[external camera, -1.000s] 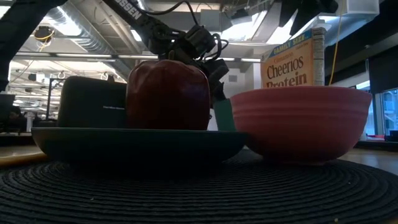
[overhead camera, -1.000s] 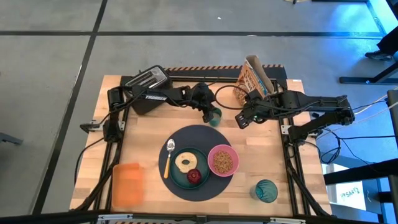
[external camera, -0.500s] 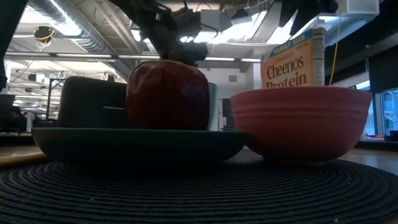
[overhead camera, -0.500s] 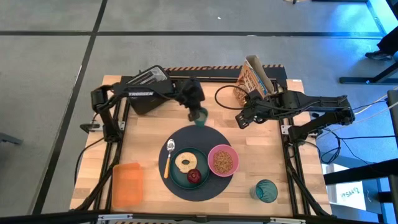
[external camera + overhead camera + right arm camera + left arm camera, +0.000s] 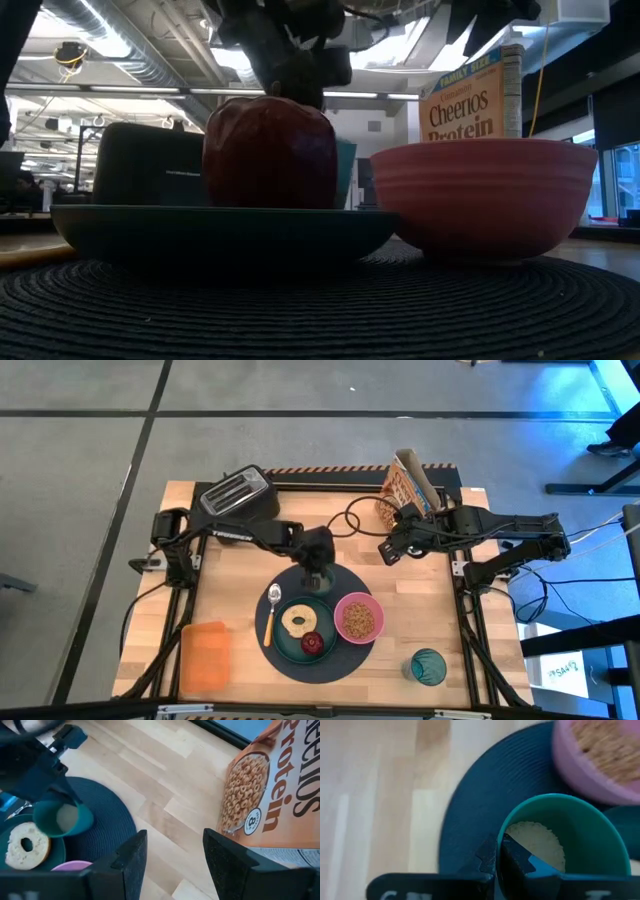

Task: Arrange a breakfast setting
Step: Put the green cup of rice grain to the top side of the green plate on the placemat, then return to Home Position

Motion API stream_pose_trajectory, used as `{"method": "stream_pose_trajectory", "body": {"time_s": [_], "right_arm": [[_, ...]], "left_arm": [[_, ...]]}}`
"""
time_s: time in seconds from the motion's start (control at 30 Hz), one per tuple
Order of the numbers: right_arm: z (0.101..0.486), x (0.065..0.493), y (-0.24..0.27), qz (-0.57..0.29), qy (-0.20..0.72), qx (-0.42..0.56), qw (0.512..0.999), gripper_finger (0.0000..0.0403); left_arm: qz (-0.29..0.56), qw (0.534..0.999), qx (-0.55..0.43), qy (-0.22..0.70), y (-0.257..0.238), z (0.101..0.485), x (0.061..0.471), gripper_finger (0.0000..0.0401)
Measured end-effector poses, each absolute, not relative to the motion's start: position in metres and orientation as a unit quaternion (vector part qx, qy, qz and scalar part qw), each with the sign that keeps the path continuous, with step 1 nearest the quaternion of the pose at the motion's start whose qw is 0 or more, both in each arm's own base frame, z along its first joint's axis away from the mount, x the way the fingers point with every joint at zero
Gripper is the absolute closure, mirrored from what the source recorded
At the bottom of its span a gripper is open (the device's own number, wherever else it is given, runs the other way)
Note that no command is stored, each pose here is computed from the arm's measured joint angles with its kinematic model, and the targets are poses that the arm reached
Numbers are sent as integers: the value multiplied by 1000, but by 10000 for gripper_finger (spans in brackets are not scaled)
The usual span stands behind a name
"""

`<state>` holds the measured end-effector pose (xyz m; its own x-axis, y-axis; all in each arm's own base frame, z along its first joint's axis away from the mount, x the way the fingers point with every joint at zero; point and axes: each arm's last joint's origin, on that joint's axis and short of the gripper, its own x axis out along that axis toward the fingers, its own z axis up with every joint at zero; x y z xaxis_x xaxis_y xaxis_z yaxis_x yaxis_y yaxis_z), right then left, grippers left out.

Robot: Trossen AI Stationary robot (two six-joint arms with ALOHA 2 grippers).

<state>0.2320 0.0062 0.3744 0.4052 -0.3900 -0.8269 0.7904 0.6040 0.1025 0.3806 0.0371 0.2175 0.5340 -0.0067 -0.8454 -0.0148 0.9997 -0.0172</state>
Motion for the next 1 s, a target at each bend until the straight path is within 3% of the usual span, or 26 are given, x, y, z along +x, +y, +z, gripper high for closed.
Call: {"method": "stream_pose_trajectory", "body": {"time_s": [0.43,0.73,1.0], "right_arm": [[374,232,6,-364,406,240,803,221],[377,232,6,-352,398,233,815,221],[413,226,7,-235,289,215,902,223]], "left_arm": [[44,869,-24,493,52,211,380,380],[26,868,-45,494,51,214,378,290],[21,896,-72,437,64,262,355,237]]}}
